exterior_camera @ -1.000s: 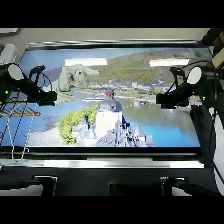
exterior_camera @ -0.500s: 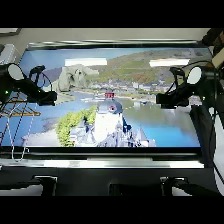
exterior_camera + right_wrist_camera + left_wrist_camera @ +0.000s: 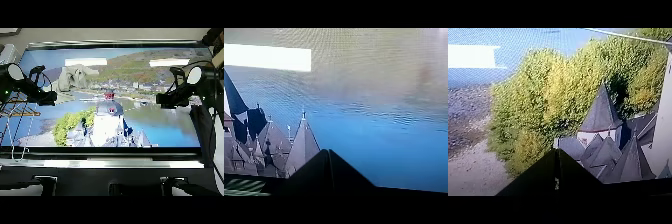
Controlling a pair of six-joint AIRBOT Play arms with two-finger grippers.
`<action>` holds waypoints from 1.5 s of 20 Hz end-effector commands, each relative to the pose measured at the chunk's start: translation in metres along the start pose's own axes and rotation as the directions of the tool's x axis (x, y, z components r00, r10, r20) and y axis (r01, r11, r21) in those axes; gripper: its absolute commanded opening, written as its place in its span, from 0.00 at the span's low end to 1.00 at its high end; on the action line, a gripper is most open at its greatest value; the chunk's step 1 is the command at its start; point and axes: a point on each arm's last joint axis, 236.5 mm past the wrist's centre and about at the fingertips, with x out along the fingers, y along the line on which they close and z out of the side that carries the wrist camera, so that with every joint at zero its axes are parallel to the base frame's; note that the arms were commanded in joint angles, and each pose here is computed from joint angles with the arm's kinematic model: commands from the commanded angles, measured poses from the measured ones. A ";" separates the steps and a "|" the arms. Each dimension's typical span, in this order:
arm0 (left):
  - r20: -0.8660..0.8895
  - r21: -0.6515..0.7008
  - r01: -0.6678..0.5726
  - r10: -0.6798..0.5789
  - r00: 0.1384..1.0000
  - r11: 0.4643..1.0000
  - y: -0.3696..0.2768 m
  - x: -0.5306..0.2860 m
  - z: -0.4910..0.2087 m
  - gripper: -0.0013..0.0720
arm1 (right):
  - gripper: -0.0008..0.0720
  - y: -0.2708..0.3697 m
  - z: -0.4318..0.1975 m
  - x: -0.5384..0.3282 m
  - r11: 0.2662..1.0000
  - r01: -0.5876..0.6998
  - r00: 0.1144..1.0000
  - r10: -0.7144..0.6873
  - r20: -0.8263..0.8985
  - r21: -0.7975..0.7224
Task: Fold the clothes and pants, and hang the long-sleeved shirts on hangers.
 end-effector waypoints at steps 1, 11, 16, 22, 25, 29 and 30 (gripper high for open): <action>0.001 0.000 0.000 0.000 1.000 1.000 0.000 0.000 0.000 0.04 | 0.06 0.000 0.002 0.000 1.000 -0.001 1.000 0.001 0.009 0.001; 0.447 -0.129 0.029 0.032 0.894 0.991 0.019 -0.007 0.119 1.00 | 0.06 0.001 0.007 0.000 1.000 -0.003 1.000 0.003 0.029 0.002; 0.564 -0.163 -0.019 0.109 0.819 0.986 0.070 0.045 0.210 1.00 | 0.06 0.002 0.006 0.000 1.000 -0.006 1.000 0.006 0.028 0.002; 0.415 -0.169 -0.023 0.093 0.905 0.985 0.075 0.148 0.213 0.75 | 0.06 0.003 0.007 0.000 0.999 -0.011 0.999 0.010 0.032 0.030; 0.408 -0.081 0.095 -0.054 0.911 0.992 0.020 0.093 0.213 0.04 | 0.06 0.003 0.006 0.000 1.000 -0.010 1.000 0.010 0.025 0.030; 0.227 0.111 0.311 -0.329 0.917 0.944 -0.115 0.031 0.143 0.04 | 0.06 0.004 -0.006 -0.008 1.000 -0.014 1.000 0.014 -0.007 0.027; 0.120 0.156 0.333 -0.353 0.928 0.930 -0.145 0.036 0.112 0.04 | 0.06 0.006 -0.006 -0.016 1.000 -0.017 1.000 0.017 0.014 0.021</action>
